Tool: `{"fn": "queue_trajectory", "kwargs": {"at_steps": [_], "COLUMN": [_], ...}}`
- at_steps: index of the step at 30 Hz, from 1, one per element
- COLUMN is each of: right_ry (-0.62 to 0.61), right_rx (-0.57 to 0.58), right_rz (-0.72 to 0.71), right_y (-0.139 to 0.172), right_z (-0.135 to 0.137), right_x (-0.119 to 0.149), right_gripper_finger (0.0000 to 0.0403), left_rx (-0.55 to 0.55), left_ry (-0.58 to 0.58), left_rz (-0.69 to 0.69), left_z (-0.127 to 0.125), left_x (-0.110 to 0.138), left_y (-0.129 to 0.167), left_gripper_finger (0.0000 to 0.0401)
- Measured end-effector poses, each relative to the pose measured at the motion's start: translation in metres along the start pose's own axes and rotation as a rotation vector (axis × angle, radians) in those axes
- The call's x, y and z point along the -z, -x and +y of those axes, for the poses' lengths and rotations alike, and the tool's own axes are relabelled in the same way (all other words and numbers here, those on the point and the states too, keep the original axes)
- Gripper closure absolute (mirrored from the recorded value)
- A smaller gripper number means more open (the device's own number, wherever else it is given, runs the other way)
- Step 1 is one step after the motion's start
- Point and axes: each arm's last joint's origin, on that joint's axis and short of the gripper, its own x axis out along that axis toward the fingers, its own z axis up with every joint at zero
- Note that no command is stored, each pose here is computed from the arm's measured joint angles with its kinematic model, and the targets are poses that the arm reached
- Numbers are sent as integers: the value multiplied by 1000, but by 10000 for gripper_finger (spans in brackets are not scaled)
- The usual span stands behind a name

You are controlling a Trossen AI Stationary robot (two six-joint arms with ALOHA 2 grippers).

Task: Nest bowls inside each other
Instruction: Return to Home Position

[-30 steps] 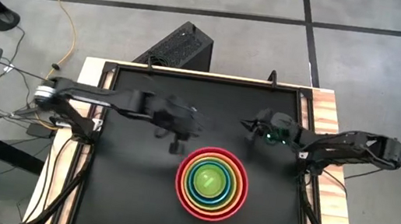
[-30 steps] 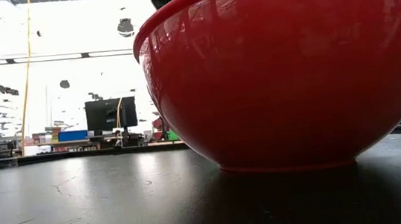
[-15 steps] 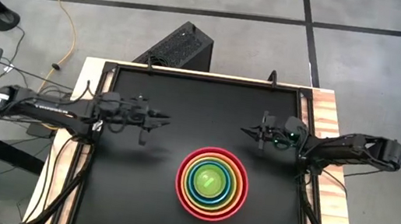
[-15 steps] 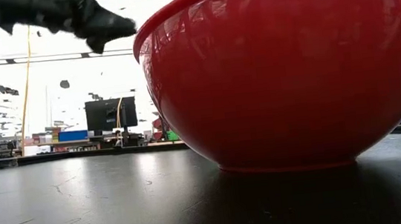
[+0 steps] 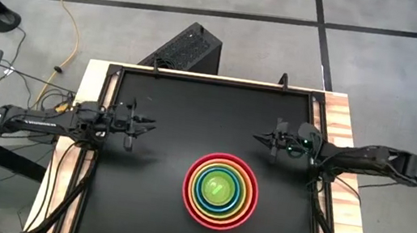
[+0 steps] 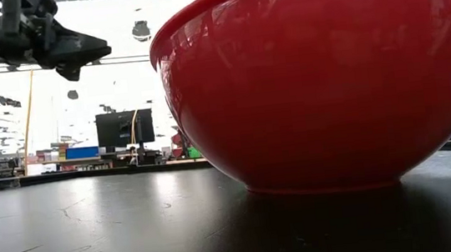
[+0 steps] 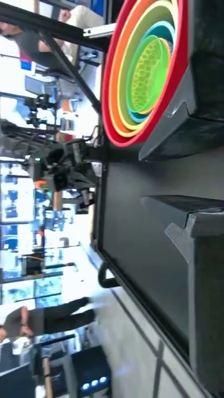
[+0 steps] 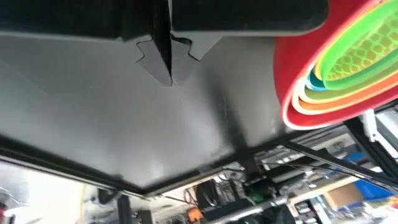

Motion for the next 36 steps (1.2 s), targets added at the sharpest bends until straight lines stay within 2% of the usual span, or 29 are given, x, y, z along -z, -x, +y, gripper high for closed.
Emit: {"fn": "queue_trajectory", "kwargs": {"at_steps": [4,11,19,27,32,36], "right_ry": [-1,-4,8,13,12,10], "right_rx": [45,58,135,132,135,138], "right_rz": [-7,-3,-50,-76,-66,-52], "right_y": [10,28,46,50,49,49], "right_z": [2,7,10,12,11,11], "right_x": [-1,-3,-4,-6,-5,-4], "right_gripper_finger": [398,398,397,379,371,371], "left_rx": [-1,14,-10,-27,-68,-81], "left_ry": [-5,-9,1,54,48,109], "left_rz": [-7,63,148,357,355,359], "left_z": [1,1,2,2,4,4], "left_x": [5,12,21,40,40,41], "left_y": [8,17,20,25,25,25], "left_gripper_finger": [314,314,314,314,314,314]}}
